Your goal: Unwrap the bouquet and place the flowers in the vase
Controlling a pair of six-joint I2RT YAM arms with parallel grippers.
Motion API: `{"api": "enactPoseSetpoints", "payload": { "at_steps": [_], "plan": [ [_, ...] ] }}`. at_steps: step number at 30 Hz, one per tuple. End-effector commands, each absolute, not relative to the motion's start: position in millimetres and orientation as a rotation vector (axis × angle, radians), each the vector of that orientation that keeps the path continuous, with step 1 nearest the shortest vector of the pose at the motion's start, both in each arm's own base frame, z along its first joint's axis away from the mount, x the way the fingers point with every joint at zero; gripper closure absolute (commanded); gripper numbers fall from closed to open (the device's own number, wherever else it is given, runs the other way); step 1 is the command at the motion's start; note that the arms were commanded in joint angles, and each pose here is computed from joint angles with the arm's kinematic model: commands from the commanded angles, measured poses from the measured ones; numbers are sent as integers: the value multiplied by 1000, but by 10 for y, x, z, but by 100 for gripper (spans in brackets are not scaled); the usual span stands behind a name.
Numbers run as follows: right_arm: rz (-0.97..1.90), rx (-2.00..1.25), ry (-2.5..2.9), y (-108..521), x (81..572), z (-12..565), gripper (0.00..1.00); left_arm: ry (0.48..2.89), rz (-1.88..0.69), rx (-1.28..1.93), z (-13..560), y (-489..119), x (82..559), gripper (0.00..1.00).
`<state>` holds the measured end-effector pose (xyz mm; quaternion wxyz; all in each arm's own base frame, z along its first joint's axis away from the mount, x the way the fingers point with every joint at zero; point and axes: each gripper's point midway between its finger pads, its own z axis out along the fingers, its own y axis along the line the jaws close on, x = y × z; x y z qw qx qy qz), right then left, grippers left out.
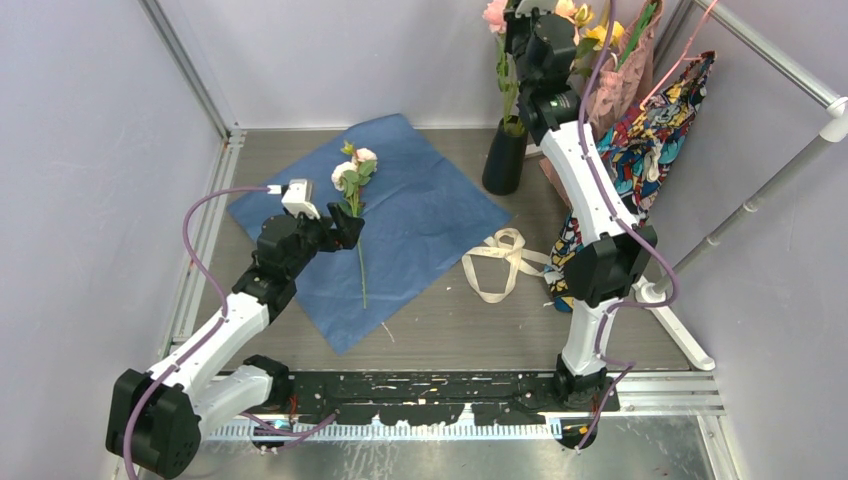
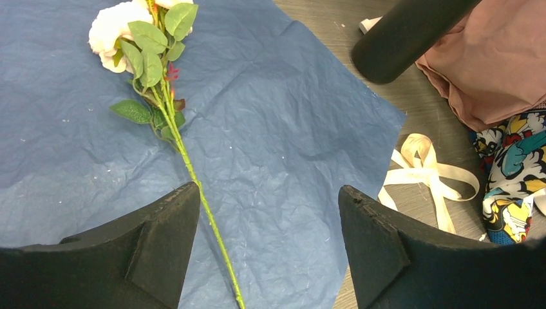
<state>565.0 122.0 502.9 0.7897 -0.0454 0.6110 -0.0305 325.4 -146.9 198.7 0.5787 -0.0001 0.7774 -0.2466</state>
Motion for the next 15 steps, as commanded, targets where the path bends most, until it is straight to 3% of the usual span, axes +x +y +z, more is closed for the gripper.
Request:
{"api": "enactPoseSetpoints", "payload": {
  "at_steps": [1,15],
  "plan": [
    [-36,-55,1254,1106,5636,5262,99,1757,-552,0,2172,-1410,3257,21],
    [-10,-51,1385,1047,5761,4415,99,1784,-564,-12,2034,-1431,3268,21]
  ]
}}
